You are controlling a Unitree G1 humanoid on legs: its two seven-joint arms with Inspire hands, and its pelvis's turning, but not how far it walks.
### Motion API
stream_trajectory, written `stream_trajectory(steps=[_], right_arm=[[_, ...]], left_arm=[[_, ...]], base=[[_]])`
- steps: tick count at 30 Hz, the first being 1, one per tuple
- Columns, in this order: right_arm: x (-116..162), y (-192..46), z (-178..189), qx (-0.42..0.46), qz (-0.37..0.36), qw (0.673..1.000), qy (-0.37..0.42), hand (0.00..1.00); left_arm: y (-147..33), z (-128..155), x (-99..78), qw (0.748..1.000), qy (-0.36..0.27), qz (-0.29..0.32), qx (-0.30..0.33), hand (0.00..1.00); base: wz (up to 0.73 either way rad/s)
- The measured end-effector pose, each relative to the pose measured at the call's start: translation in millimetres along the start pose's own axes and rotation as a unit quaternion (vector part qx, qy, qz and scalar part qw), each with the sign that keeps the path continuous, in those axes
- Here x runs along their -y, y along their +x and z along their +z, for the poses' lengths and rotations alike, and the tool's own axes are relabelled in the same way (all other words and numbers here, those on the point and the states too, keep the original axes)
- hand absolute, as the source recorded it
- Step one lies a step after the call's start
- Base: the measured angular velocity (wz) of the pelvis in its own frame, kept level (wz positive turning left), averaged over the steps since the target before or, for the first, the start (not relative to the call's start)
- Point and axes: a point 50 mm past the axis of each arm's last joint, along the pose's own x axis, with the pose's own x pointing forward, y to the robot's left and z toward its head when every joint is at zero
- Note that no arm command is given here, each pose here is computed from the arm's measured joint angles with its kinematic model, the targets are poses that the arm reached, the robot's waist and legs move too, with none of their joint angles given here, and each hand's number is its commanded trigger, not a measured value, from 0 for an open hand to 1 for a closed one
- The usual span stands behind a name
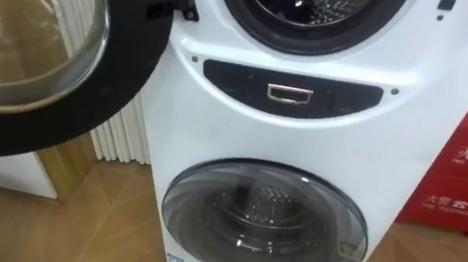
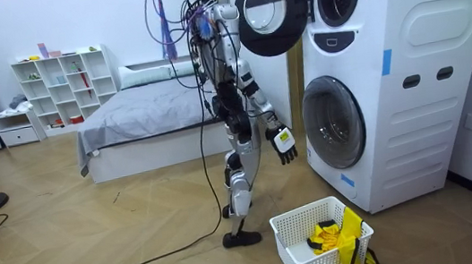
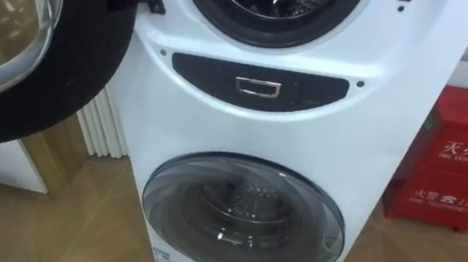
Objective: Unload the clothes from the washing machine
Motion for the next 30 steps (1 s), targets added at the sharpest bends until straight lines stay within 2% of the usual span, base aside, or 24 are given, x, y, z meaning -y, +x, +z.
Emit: stream_trajectory(steps=[1, 3, 4, 6, 7, 9, 10, 12, 16, 19, 22, 24, 25, 27, 28, 30], right_arm=[[2, -1, -1, 0.001, -0.003, 1.0, 0.002, 0.0], [9, -4, -8, -0.003, -0.018, 1.0, 0.006, 0.0], [10, -5, -8, -0.003, -0.02, 1.0, 0.0, 0.0], [14, -7, -6, 0.004, -0.028, 0.999, -0.02, 0.0], [15, -7, -6, 0.005, -0.031, 0.999, -0.022, 0.0], [16, -11, -9, 0.011, -0.038, 0.999, -0.017, 0.0], [17, -11, -10, 0.011, -0.039, 0.999, -0.016, 0.0], [17, -13, -15, 0.006, -0.043, 0.999, -0.015, 0.0], [15, -16, -26, -0.007, -0.043, 0.999, -0.012, 0.0], [14, -16, -29, -0.012, -0.045, 0.999, -0.014, 0.0], [12, -17, -34, -0.02, -0.045, 0.999, -0.022, 0.0], [9, -17, -35, -0.019, -0.038, 0.999, -0.016, 0.0], [9, -18, -37, -0.021, -0.039, 0.999, -0.013, 0.0], [8, -18, -41, -0.029, -0.033, 0.999, -0.01, 0.0], [8, -18, -40, -0.028, -0.032, 0.999, -0.009, 0.0], [7, -17, -38, -0.024, -0.026, 0.999, 0.004, 0.0]], left_arm=[[0.5, 9, 1.6, 1.0, -0.013, 0.0, 0.012, 0.0], [-1.3, 53, 16.9, 0.996, -0.062, -0.016, 0.068, 0.0], [-2.3, 64, 21.8, 0.994, -0.067, -0.021, 0.083, 0.0], [-9.5, 107, 34.2, 0.985, -0.098, -0.042, 0.137, 0.0], [-12.1, 118, 37.5, 0.982, -0.104, -0.047, 0.151, 0.0], [-28.5, 161, 47.4, 0.966, -0.121, -0.072, 0.217, 0.0], [-32.1, 171, 48.3, 0.962, -0.121, -0.075, 0.231, 0.0], [-51.5, 203, 49.5, 0.947, -0.117, -0.082, 0.289, 0.0], [-66.8, 218, 53.4, 0.937, -0.114, -0.084, 0.318, 0.0], [-87.6, 231, 61.9, 0.926, -0.097, -0.086, 0.354, 0.0], [-110.1, 244, 68.2, 0.905, -0.074, -0.081, 0.412, 0.0], [-139.8, 262, 72.8, 0.874, -0.074, -0.081, 0.474, 0.0], [-146.1, 265, 73.5, 0.867, -0.076, -0.084, 0.486, 0.0], [-181.8, 283, 73.7, 0.824, -0.119, -0.112, 0.542, 0.0], [-192.5, 286, 72.7, 0.809, -0.128, -0.118, 0.561, 0.0], [-241.3, 296, 72.5, 0.735, -0.162, -0.153, 0.641, 0.0]], base=[[0.0], [0.0], [0.03], [0.0], [0.04], [0.02], [-0.04], [-0.05], [0.12], [0.22], [0.23], [0.09], [0.36], [0.27], [0.05], [0.0]])
